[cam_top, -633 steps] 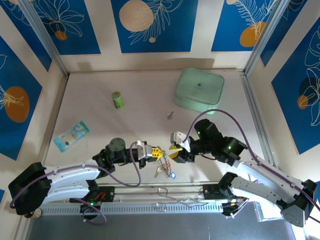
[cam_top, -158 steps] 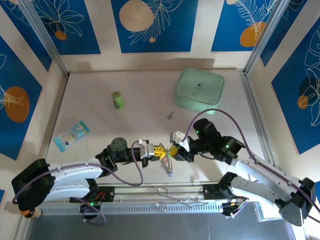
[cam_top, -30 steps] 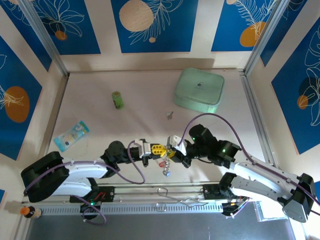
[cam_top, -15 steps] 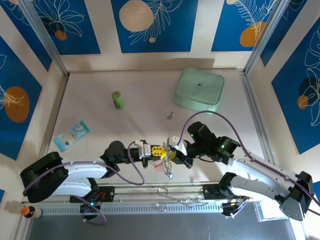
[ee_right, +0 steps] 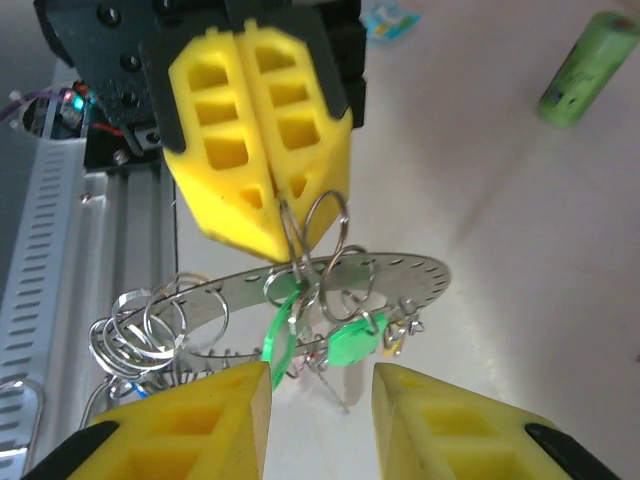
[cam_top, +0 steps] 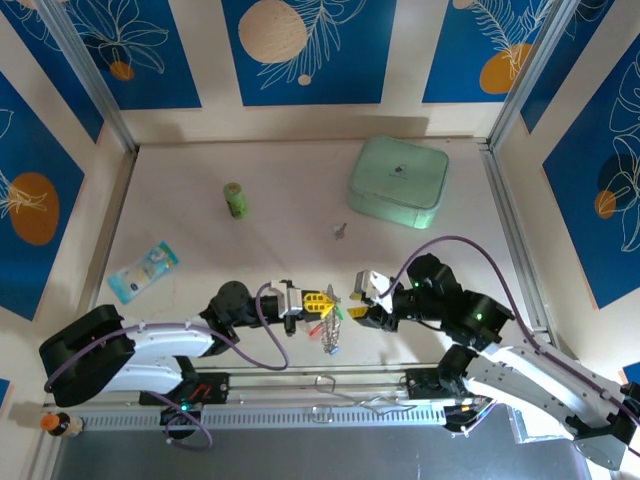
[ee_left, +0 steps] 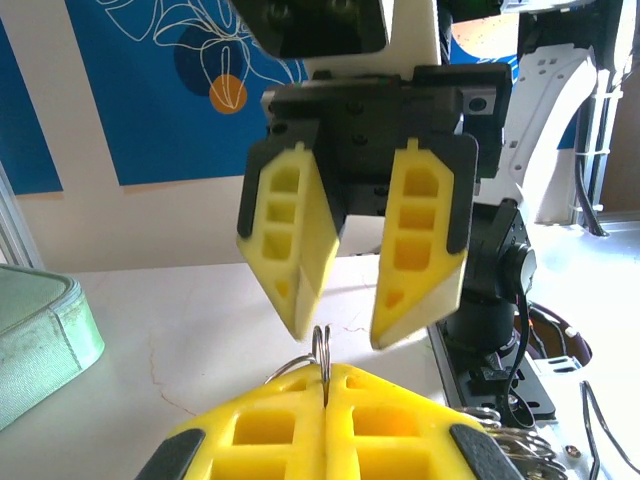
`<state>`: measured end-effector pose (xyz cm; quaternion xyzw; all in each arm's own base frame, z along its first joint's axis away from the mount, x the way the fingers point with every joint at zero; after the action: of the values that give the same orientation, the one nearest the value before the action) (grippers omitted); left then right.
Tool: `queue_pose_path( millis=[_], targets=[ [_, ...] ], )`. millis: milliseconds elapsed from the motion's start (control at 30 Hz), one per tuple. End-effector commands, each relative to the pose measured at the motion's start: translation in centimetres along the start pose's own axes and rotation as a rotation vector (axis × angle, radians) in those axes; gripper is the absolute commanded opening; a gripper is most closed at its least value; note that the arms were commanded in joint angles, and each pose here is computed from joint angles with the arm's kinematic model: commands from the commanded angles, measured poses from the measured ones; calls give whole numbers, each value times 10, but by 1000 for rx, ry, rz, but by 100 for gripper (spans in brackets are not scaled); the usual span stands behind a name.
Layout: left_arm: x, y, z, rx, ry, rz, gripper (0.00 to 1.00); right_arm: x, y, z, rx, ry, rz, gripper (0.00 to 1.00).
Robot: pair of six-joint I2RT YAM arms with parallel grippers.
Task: Put the keys on the keyring
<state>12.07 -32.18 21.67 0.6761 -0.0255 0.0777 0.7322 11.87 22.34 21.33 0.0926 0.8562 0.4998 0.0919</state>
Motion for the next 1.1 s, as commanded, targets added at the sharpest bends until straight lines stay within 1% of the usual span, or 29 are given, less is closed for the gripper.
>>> queue_pose_path(
  millis=[0,167,300,600,700,767,800,867,933,1067],
  targets=[
    [-1,17,2,-55,-16,50,0,-5,12,-1,-62,-23,-41,33],
    [-4,15,6,-39,-52,41,0,12,19,3,-70,91,-53,32],
    [-5,16,7,-45,-63,43,0,15,23,6,-79,109,-74,31],
    [-6,17,8,-50,-74,41,0,17,28,13,-87,147,-82,23],
    [-6,18,9,-55,-75,43,0,16,29,15,-83,151,-82,14],
    [-6,17,9,-52,-71,40,0,16,29,15,-76,152,-84,3],
    [-4,17,8,-49,-61,40,0,16,29,15,-72,150,-89,0],
    [2,12,9,-24,-25,32,0,14,29,13,-56,141,-100,0],
    [3,4,10,20,-19,31,11,14,28,11,-23,141,-117,0],
    [6,-10,13,148,-23,22,13,15,17,10,108,161,-152,0]
  ],
)
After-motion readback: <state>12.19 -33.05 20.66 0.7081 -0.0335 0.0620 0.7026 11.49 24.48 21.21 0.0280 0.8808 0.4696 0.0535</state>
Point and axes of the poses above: each hand's point on the last joint's axis, 136 mm out from that joint toward the fingers, its own z axis out along the fingers, its own x axis along the line the jaws close on, y = z × x, the point moved 1 cm from there along -z, back along the fingers, and after that the axes turned 2 degrees about z, right-handed, at the moved point
